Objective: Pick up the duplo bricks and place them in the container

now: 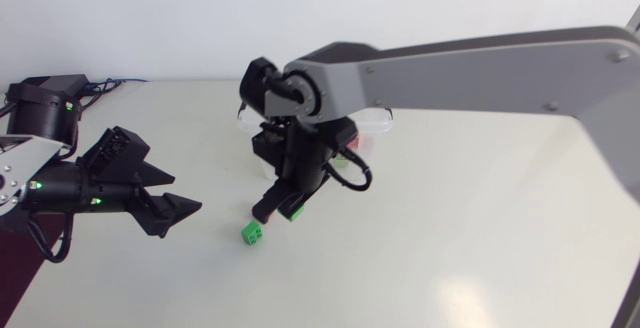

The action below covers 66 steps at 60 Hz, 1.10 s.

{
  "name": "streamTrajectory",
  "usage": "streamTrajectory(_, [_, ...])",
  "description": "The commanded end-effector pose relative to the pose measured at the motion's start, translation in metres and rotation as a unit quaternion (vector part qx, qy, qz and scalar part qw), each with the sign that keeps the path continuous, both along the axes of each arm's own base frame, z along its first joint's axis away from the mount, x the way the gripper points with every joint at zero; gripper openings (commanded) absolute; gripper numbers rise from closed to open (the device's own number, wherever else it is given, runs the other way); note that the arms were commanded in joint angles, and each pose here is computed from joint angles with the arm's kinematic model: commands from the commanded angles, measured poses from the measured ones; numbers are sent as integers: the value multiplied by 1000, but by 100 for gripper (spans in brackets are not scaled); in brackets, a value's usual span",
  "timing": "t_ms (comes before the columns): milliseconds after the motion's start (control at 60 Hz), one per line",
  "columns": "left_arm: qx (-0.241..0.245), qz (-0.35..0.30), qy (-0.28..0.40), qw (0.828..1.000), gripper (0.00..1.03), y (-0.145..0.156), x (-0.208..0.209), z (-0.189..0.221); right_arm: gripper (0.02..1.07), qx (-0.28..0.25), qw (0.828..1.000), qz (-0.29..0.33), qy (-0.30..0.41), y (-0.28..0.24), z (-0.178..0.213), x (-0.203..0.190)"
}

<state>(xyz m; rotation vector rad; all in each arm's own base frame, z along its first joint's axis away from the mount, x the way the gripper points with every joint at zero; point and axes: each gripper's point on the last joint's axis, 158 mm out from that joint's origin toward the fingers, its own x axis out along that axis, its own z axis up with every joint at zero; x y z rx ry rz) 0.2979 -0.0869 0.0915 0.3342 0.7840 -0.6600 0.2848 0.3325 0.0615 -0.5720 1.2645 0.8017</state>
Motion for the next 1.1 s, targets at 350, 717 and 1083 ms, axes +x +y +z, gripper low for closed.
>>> streamTrajectory(350, [24,-80,123,989,97,-61,-39,-66,30,80,989,-83,-93,-58,113,37])
streamTrajectory(717, [75,-41,115,990,93,-76,3,-108,30,138,969,-117,-167,-85,187,75])
streamTrajectory(1083, [85,-53,115,988,31,-93,9,-123,30,161,960,-141,-182,-99,156,150])
